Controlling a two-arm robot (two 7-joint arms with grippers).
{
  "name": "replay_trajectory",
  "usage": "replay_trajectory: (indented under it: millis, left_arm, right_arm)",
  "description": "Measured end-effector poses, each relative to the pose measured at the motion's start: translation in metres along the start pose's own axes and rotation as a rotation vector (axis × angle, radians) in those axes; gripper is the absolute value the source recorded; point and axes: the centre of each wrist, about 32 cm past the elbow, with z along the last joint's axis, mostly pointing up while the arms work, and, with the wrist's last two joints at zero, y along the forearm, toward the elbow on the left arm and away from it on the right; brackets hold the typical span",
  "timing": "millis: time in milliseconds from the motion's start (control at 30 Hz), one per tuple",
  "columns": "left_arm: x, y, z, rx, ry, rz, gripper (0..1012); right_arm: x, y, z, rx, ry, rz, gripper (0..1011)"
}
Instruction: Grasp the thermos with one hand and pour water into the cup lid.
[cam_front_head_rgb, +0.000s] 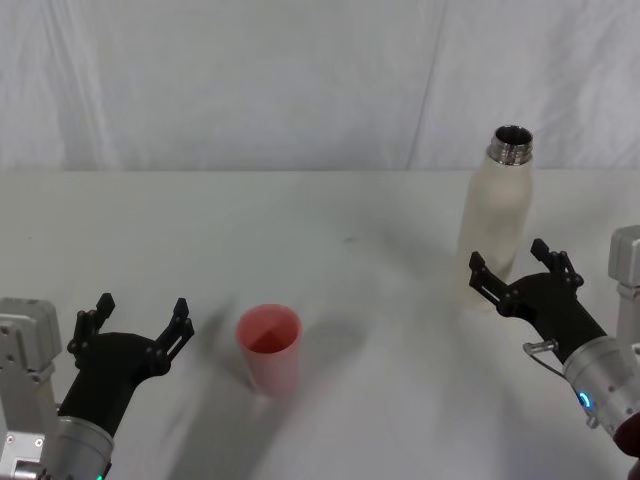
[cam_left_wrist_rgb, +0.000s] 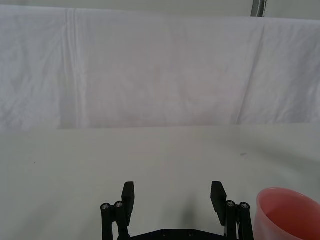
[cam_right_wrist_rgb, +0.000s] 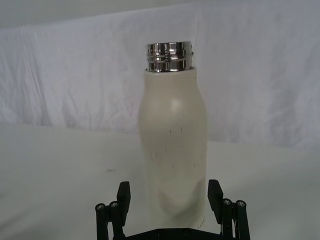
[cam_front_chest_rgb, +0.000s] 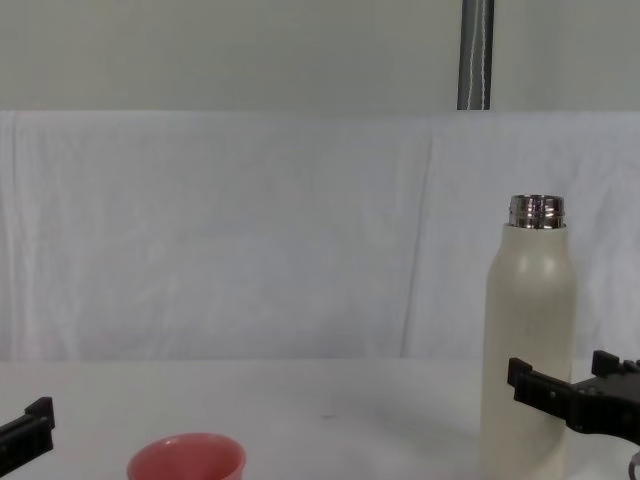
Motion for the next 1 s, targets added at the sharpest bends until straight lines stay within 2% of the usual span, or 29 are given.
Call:
replay_trajectory:
  millis: [500,1000]
  left_arm:
    - [0.0,0.0,0.0,0.0,0.0,0.0,1001]
    - [0.0,0.0,0.0,0.0,0.0,0.0,1001]
  right_arm:
    - [0.0003,0.005,-0.008,-0.026,-0.001,0.007,1001]
    - [0.0053,0.019,-0.01,-0.044,-0.021,-0.003,1001]
